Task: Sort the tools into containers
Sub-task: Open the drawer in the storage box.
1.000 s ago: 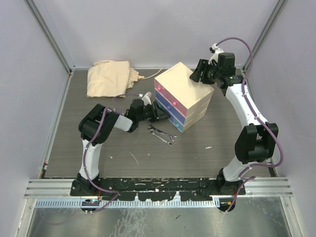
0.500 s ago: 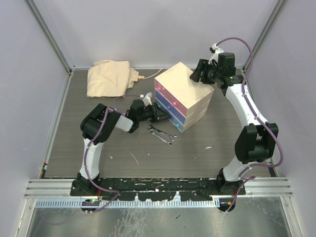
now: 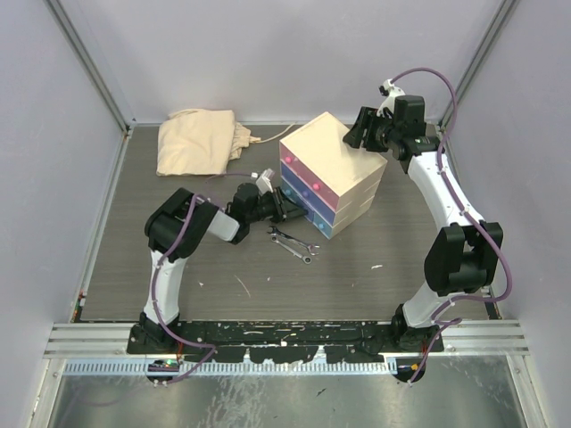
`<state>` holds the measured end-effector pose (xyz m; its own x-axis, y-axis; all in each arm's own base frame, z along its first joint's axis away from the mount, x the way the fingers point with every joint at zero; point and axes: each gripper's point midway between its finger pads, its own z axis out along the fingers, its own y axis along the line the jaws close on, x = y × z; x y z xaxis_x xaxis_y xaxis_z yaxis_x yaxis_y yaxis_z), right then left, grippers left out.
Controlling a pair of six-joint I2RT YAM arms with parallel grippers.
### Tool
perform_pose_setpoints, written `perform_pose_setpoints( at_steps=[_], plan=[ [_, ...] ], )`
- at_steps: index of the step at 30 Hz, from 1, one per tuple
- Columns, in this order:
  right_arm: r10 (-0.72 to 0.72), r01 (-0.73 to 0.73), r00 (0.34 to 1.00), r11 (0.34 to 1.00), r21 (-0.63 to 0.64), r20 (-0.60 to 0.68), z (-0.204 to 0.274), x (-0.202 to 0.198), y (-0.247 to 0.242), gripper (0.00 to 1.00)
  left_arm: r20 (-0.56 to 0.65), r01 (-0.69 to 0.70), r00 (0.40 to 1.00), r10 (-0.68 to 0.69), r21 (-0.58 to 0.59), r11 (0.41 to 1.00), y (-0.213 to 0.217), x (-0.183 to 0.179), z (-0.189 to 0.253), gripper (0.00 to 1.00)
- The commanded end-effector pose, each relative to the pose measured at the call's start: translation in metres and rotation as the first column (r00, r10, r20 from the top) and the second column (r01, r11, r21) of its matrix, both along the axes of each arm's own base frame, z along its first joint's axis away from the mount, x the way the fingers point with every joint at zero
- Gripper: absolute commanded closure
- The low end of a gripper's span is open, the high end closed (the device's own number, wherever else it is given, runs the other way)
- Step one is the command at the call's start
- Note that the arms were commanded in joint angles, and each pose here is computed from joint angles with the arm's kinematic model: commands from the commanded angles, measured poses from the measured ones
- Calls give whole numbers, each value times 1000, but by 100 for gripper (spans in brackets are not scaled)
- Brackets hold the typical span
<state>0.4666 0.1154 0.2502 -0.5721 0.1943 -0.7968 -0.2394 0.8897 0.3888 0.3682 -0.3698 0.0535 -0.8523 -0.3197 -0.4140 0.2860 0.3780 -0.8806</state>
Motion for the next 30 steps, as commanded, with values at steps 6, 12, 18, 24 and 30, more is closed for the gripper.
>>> perform_pose_setpoints(
  at_steps=[6,12,18,24,30],
  plan=[
    [29,-29,1000,999,14,-7,5,-12,8,38,105,-10,994,11,-5,1000,23,-16,14,86],
    [25,-25,1000,1000,13,-3,7,-11,7,38,99,-17,995,16,7,1000,42,-28,7,87],
    [25,-25,1000,1000,11,0,7,-12,7,37,94,-13,996,9,46,999,58,-46,-2,86],
    [25,-25,1000,1000,11,4,9,-12,7,38,85,-14,996,7,79,997,72,-65,-10,86],
    [26,-26,1000,1000,12,10,12,-13,7,37,82,-27,996,18,107,994,87,-77,-14,85]
  ],
)
